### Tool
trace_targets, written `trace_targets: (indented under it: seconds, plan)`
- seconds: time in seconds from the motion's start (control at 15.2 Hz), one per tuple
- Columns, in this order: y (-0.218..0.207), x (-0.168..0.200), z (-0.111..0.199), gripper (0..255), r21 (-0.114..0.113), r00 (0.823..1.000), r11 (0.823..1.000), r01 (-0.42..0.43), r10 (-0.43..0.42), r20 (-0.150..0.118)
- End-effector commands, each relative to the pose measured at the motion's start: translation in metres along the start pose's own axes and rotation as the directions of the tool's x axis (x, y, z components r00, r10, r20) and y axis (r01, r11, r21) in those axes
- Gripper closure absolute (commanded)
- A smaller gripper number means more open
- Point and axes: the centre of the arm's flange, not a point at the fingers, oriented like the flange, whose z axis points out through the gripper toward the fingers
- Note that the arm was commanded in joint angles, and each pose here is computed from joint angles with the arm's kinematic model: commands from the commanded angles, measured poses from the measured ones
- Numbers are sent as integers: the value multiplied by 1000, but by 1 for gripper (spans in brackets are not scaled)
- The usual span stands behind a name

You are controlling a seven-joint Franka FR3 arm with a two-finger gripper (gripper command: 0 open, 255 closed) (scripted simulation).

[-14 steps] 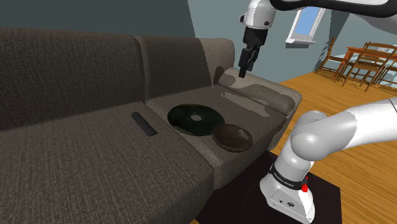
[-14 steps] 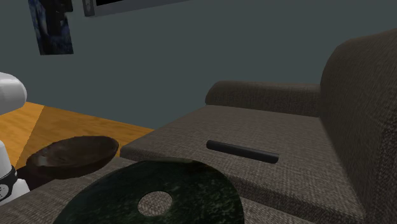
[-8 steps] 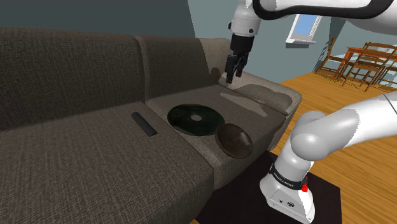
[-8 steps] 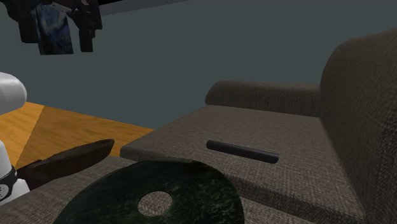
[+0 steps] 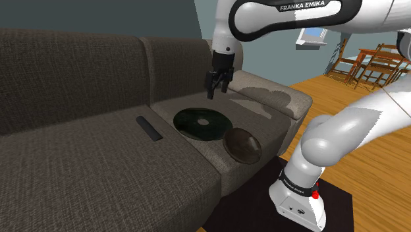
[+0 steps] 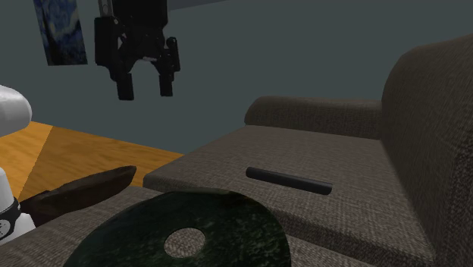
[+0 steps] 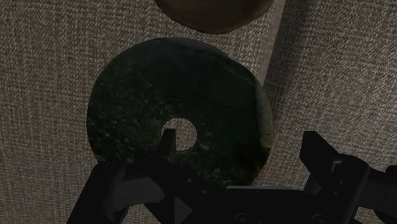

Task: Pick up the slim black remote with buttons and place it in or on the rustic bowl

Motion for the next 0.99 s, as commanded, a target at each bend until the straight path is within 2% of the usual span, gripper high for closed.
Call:
trace_targets:
  seconds: [0.0, 0.92]
  plan:
    - [-15, 15, 15, 0, 12, 1000, 1000, -23, 23, -1]
    - [-112, 133, 106, 0, 84, 986, 983, -165, 165, 5]
